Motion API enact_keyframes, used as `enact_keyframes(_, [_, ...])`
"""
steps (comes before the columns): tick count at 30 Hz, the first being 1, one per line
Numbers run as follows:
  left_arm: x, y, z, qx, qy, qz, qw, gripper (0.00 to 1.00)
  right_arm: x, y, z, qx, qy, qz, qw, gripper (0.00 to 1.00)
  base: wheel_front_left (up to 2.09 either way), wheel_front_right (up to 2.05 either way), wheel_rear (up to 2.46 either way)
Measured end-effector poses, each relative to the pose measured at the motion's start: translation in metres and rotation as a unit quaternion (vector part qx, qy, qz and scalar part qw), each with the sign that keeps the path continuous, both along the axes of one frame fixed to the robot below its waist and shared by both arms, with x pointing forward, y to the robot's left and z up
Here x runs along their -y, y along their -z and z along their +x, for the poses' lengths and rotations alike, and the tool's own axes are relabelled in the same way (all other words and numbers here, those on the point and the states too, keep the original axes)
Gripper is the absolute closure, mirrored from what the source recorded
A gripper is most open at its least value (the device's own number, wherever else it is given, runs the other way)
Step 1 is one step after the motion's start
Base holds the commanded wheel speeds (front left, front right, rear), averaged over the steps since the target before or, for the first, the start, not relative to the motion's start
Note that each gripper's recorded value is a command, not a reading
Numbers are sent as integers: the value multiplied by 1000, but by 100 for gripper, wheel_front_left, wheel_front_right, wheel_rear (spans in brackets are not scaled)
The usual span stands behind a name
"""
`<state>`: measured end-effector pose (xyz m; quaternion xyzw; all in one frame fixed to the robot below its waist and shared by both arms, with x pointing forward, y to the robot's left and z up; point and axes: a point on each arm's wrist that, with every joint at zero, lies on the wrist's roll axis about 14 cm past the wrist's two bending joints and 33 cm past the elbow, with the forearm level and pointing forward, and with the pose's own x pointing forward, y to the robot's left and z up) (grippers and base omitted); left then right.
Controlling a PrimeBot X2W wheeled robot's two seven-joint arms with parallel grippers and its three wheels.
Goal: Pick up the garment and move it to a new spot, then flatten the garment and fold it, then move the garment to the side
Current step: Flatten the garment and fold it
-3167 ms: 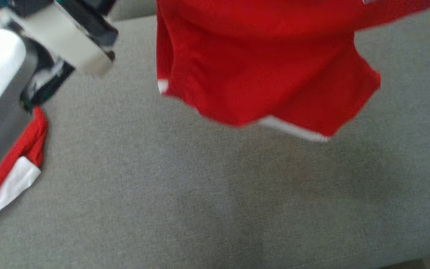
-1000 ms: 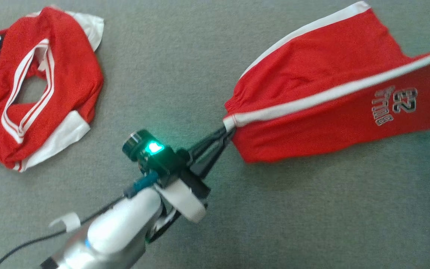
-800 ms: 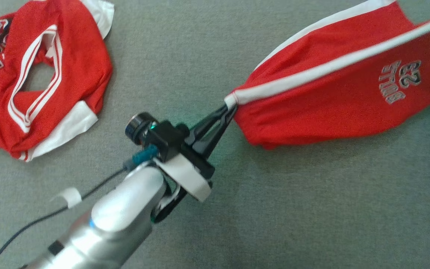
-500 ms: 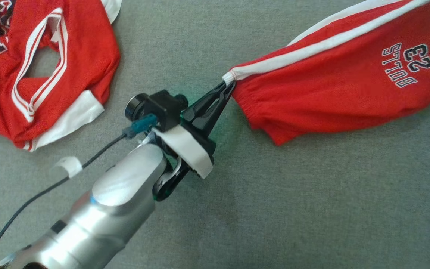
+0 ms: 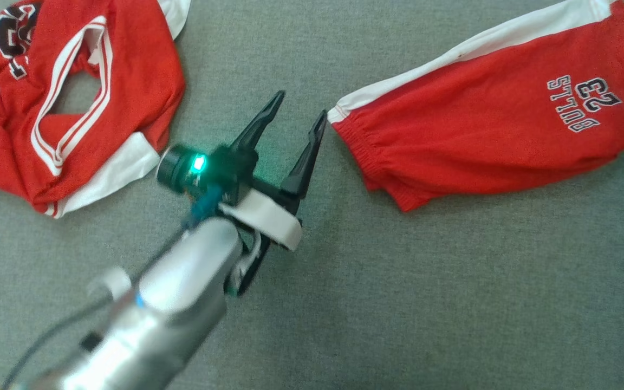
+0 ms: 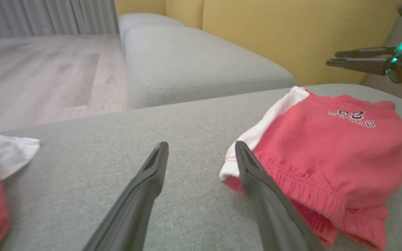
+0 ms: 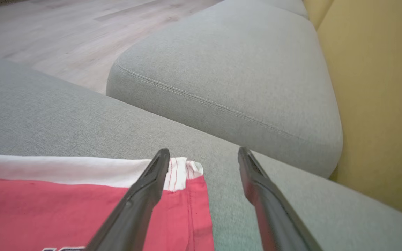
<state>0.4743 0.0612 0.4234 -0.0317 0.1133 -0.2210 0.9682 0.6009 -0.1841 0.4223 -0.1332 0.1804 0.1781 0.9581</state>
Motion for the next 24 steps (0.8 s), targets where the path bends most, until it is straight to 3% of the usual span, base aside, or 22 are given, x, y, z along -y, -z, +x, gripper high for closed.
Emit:
enact_keyframes(6, [-21, -36, -21, 72, -104, -3, 992, 0, 16, 29, -20, -70, 64, 55, 994, 0, 0, 0, 0])
enact_keyframes(13, [-45, -49, -57, 87, -181, -10, 980, 0, 9, 69, -36, -170, 92, 71, 979, 0, 0, 0, 0])
enact_keyframes(17, [-61, -57, -68, 102, -204, 6, 974, 0, 13, 78, -31, -190, 104, 56, 975, 0, 0, 0, 0])
enact_keyframes(18, [-66, -59, -69, 106, -210, 9, 972, 0, 11, 79, -30, -194, 105, 57, 974, 27, 0, 0, 0])
enact_keyframes(19, [-69, -61, -70, 109, -215, 13, 970, 0, 9, 79, -29, -198, 107, 61, 972, 100, 0, 0, 0])
enact_keyframes(24, [-78, -61, -72, 114, -225, 21, 968, 0, 2, 76, -34, -201, 105, 74, 971, 100, 0, 0, 0])
